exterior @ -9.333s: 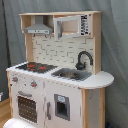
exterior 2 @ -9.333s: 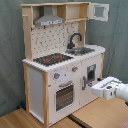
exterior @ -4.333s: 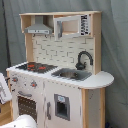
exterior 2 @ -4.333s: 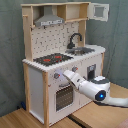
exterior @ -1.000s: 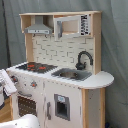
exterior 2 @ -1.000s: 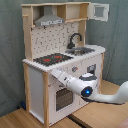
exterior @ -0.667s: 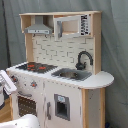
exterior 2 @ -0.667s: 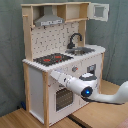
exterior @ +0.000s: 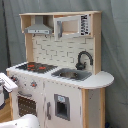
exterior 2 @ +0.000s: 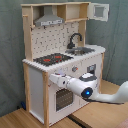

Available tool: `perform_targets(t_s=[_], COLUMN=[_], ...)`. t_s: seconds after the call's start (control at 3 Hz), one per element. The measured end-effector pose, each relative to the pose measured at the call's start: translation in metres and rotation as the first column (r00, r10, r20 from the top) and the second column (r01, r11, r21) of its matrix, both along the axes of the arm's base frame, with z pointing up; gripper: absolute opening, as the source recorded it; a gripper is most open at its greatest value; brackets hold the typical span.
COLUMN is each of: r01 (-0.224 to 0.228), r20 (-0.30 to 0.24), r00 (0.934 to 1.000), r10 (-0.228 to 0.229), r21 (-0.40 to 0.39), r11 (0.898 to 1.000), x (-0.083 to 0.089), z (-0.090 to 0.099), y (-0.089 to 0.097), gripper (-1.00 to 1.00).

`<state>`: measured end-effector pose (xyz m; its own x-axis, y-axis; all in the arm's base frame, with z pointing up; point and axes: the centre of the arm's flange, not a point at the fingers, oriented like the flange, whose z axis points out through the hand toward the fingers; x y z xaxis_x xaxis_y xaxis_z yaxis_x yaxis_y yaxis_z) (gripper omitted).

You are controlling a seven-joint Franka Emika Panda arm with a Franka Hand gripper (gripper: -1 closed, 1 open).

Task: Play with the kitchen

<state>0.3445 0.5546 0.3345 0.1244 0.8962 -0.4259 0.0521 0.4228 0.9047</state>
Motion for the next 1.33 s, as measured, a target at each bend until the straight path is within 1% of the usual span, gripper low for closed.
perform_targets(t_s=[0.33, 0.67, 1.0, 1.33], r01=[-0.002, -0.004, -0.006, -0.010], r20=[-0.009, -0.018, -0.026, -0.038], r00=[1.0000, 0.9998, 0.9996, 0.9992], r10=[0.000, -0.001, -0.004, -0.010], r21=[-0.134, -0.269, -0.382, -0.486], r11=[0.991, 0.963, 0.924, 0.874], x=[-0.0001, -0.0002, -0.0002, -0.0003], z=[-0.0009, -0.0019, -0.0026, -0.0030], y=[0.0000, 0.0001, 0.0001, 0.0002], gripper=[-1.00, -1.00, -1.00, -1.00])
